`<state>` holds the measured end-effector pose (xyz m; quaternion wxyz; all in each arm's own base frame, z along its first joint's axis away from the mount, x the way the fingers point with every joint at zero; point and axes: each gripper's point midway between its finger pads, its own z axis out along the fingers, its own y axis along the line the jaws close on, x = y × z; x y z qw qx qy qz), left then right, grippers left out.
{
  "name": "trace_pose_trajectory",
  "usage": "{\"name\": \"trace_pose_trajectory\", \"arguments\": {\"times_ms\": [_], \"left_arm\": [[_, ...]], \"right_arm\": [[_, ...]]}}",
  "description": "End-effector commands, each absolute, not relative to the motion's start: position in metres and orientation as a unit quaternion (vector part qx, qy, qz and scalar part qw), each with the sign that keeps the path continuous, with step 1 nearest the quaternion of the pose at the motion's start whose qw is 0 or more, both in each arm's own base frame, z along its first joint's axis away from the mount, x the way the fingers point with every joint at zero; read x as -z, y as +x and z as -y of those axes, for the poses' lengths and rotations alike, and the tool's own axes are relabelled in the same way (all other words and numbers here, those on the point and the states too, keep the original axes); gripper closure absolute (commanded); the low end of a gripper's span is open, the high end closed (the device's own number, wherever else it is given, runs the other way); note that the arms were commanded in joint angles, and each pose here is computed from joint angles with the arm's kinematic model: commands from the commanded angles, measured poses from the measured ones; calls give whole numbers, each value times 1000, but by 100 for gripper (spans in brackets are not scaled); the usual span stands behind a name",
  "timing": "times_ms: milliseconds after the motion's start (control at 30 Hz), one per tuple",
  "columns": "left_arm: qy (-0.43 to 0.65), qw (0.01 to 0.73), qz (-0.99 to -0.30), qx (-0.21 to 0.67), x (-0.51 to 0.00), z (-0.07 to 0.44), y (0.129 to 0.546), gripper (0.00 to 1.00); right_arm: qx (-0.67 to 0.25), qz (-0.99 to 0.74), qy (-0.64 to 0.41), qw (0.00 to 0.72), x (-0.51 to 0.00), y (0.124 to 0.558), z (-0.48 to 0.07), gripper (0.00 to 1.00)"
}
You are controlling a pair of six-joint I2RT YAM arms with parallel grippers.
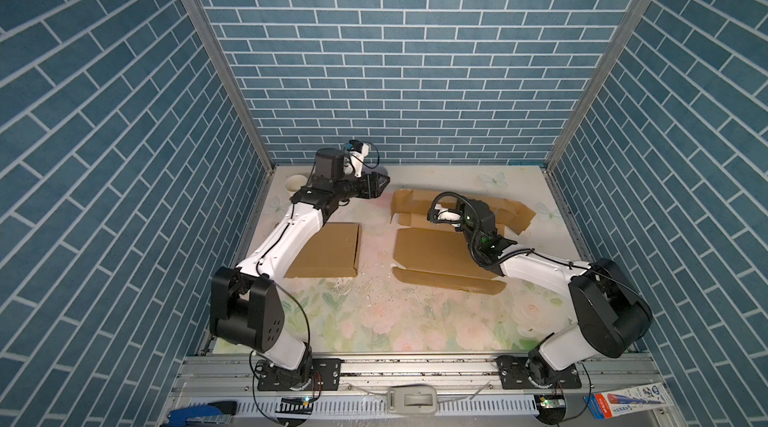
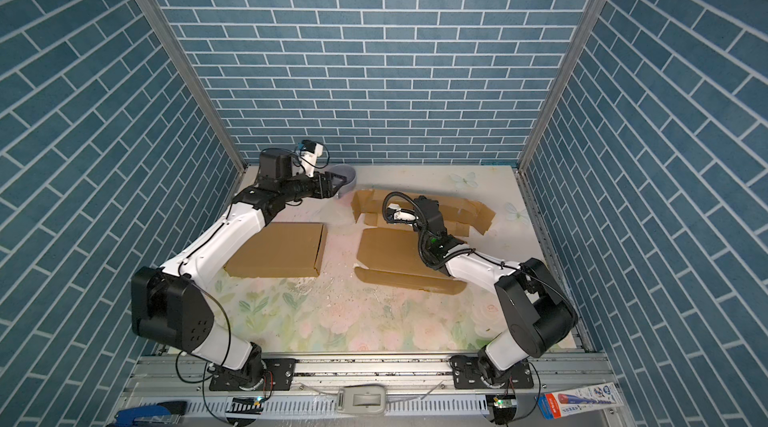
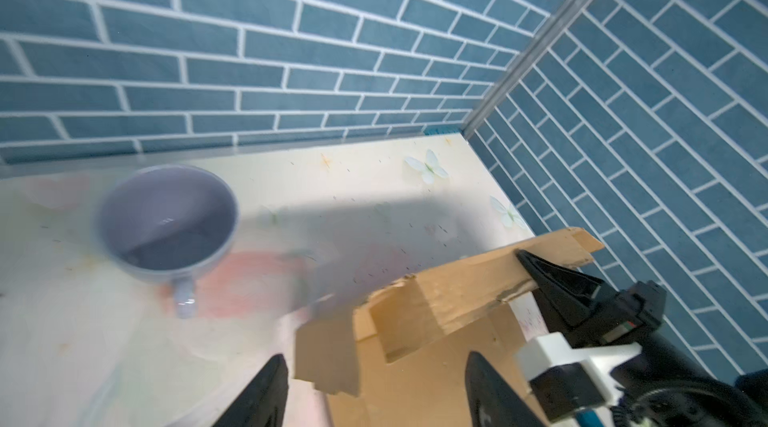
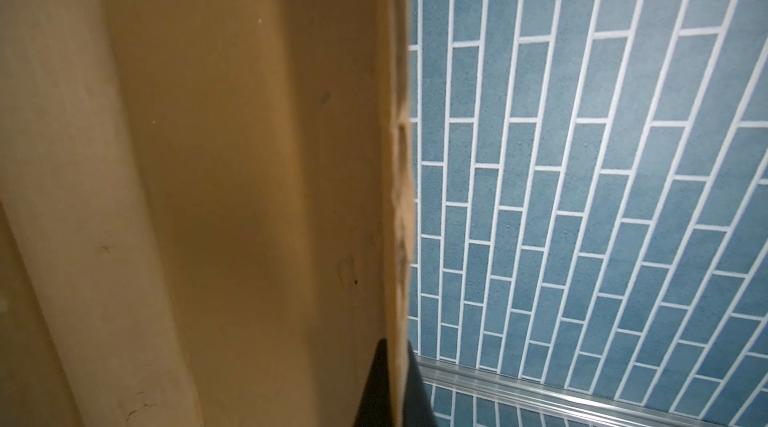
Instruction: Fold the paper box
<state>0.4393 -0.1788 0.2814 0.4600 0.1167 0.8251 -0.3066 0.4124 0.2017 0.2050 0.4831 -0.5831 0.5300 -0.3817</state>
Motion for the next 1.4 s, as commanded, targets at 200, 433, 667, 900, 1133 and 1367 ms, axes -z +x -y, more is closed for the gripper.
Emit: {"name": "trace_pose_trajectory", "arguments": {"times_ms": [200,433,667,900,1133,1367], "left_arm": [[176,453,-850,205,-210,163,482,33],[286,402,-850,183,-165,203,468,31],[357,365,-840,185,-145,214,431,32],[421,307,-838,161,-123,228,400,33],[445,287,-833,163,-111,247,385,31],[451,282,-829,171,-118,247,376,27]], "right_arm": [[320,-492,-609,533,-215,390,-212,100],[301,-491,-614,539,-213,382,-212,100],[293,-492,-623,532,-210,385,-216,100],[286,-494,-628,529,-208,391,-222,100],[284,-498,-633,520,-205,393,-223,100],[280,-506,-636,511,-201,392,-221,100]]}}
